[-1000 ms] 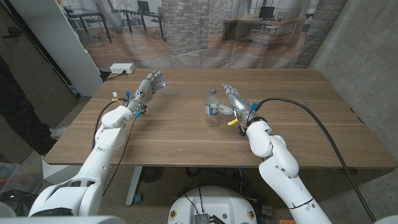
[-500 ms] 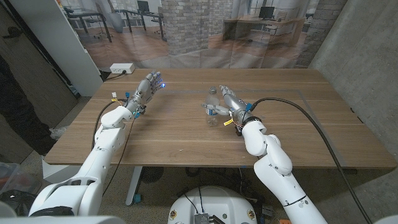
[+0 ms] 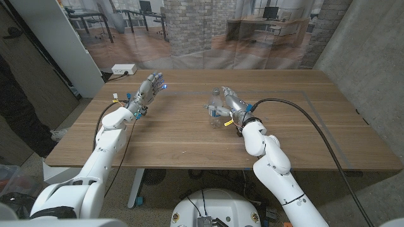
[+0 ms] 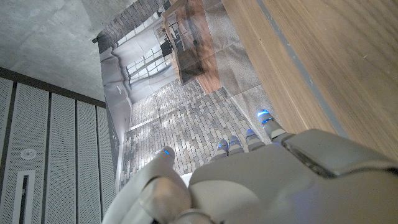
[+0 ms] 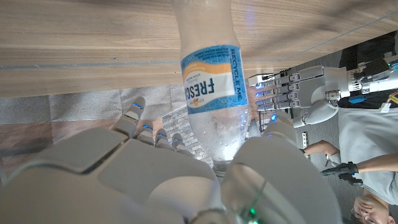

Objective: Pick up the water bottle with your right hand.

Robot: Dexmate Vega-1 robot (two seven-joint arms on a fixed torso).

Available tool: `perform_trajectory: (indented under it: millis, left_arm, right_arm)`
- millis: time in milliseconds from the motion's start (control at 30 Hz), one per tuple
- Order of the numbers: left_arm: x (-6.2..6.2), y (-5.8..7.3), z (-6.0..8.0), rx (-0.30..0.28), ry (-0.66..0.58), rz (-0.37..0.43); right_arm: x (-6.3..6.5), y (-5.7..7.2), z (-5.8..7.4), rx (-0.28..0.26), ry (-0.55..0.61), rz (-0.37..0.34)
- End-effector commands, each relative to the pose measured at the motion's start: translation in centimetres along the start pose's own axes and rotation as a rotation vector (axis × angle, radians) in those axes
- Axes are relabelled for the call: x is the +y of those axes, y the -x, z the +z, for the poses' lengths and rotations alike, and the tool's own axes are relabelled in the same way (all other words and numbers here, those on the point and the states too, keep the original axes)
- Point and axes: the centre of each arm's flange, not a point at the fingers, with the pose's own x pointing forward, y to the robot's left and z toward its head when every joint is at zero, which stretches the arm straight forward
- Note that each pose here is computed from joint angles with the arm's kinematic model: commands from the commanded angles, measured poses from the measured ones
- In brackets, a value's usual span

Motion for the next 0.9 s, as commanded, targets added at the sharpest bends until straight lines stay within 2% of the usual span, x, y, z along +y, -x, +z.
perform_trajectory:
  millis: [33,300,467,900]
  left_arm:
    - [0.2,-0.2,-0.2,0.004,0.000,0.000]
    - [0.4,-0.2,-0.2,0.006,0.001,0.003]
    - [0.6,-0.2,-0.3,0.007,0.001,0.004]
    - [0.6,-0.4,-0.4,0.012,0.002,0.000]
  right_arm:
    - [0.8,-0.7,0.3,0.003,-0.024,0.005]
    - [1.3,-1.0,0.3,-0.002,-0.047,-0.034]
    - [1.6,-1.4,0.2,0.000,-0.050,-0.029]
    - [2.5,-2.2,-0.5,0.036,-0.079,-0.061]
